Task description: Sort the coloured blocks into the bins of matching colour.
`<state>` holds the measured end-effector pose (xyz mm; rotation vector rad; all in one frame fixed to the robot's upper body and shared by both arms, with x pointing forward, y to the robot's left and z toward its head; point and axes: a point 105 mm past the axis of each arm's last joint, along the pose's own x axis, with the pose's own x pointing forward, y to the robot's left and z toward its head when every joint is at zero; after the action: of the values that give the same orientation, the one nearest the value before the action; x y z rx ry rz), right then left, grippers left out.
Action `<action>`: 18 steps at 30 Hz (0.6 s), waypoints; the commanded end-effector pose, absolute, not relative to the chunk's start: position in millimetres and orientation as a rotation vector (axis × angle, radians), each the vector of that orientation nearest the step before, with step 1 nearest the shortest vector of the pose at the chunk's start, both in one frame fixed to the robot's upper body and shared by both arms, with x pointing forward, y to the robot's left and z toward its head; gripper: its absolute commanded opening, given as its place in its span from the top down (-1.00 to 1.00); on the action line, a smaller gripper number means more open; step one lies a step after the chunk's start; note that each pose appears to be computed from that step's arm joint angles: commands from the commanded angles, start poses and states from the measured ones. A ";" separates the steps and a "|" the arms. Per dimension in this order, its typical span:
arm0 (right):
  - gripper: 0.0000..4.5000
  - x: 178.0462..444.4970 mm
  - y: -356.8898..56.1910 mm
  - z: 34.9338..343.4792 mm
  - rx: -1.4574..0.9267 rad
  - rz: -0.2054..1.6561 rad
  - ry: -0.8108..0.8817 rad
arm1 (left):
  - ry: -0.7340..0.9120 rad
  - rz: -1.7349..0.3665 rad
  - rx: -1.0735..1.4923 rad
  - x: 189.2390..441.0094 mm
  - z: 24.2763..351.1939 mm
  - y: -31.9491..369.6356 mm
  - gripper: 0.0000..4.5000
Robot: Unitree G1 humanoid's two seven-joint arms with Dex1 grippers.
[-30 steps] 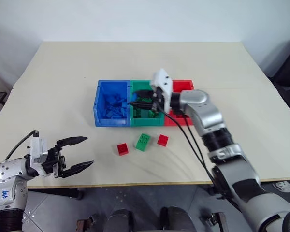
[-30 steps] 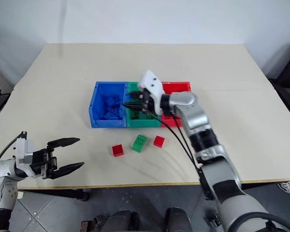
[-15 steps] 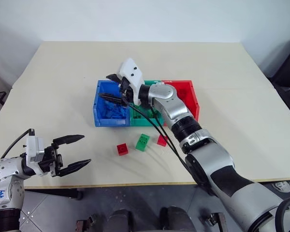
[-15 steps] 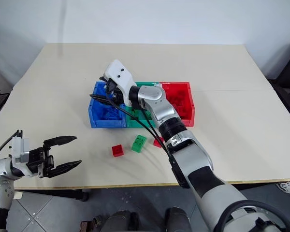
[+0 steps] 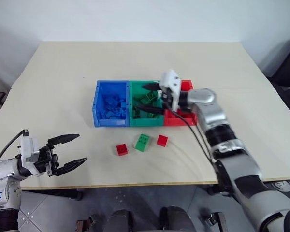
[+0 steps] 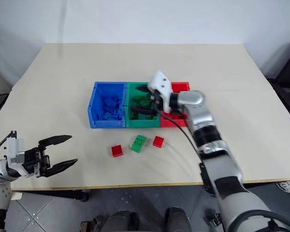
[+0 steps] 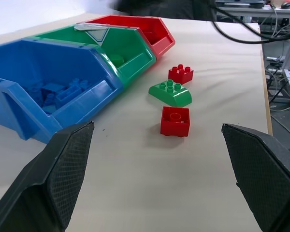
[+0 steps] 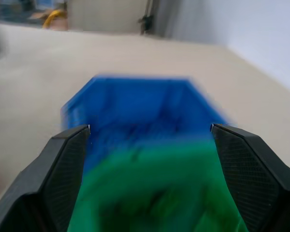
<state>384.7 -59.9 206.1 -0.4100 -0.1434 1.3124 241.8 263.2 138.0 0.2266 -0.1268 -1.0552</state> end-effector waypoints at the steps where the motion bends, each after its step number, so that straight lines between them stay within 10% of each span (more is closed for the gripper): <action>1: -0.85 360.7 -104.7 204.2 -0.425 1.400 -0.082 | -0.137 -1.038 0.239 238.6 140.2 271.2 -1.00; 18: -0.85 292.2 -266.3 174.4 -0.531 1.243 0.240 | -0.151 -1.069 0.229 244.0 136.6 257.8 -1.00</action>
<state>301.3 -264.8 159.6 -0.5054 0.2759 1.1894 243.4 258.6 130.8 0.2031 -0.1251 -1.0646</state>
